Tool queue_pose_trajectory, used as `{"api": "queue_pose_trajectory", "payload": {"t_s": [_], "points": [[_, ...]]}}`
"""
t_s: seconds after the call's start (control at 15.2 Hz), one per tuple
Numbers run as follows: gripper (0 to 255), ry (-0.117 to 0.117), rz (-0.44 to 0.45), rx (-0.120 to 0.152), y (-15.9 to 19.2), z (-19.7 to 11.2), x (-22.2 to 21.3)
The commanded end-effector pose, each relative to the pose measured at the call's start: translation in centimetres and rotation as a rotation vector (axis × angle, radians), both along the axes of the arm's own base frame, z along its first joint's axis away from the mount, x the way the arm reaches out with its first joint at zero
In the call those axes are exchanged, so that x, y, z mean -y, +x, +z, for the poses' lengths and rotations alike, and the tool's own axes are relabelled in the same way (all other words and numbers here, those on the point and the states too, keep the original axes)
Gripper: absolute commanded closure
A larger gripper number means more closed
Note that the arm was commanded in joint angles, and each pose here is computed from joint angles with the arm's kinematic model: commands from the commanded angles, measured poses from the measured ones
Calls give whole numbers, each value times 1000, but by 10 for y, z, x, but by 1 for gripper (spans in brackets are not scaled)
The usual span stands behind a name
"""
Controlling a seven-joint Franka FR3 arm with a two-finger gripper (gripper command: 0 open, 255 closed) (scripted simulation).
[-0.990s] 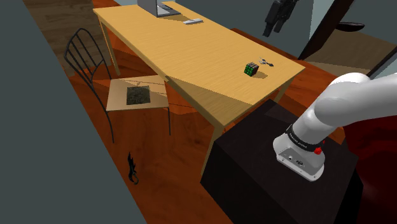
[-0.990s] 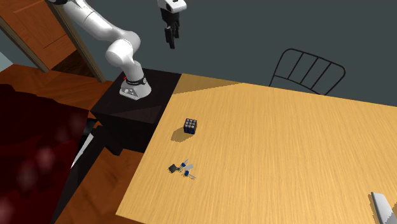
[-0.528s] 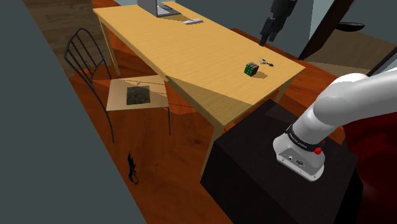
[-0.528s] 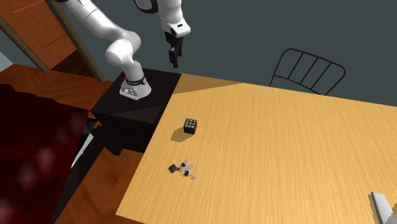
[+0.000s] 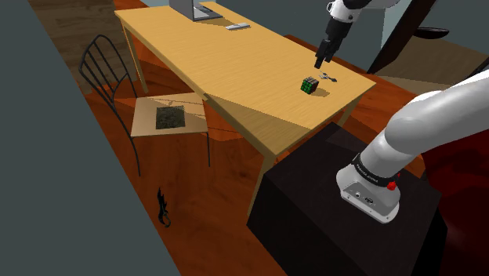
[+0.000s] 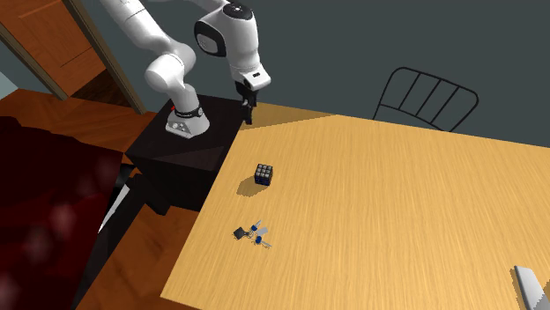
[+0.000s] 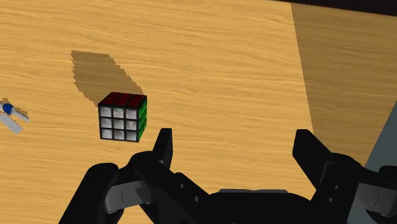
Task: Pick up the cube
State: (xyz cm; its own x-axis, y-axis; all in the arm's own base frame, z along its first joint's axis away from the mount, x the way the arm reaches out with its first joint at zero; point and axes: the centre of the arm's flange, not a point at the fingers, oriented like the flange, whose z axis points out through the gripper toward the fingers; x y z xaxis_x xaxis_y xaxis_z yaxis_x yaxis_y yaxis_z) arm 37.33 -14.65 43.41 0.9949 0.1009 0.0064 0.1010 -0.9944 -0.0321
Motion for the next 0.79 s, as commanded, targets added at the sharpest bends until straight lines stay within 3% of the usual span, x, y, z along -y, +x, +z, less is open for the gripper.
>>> {"api": "queue_pose_trajectory", "payload": {"t_s": [0.0,0.73], "points": [[0,-4,4,0,12,-18,16],[0,-16,22,-5,63,-116,109]]}}
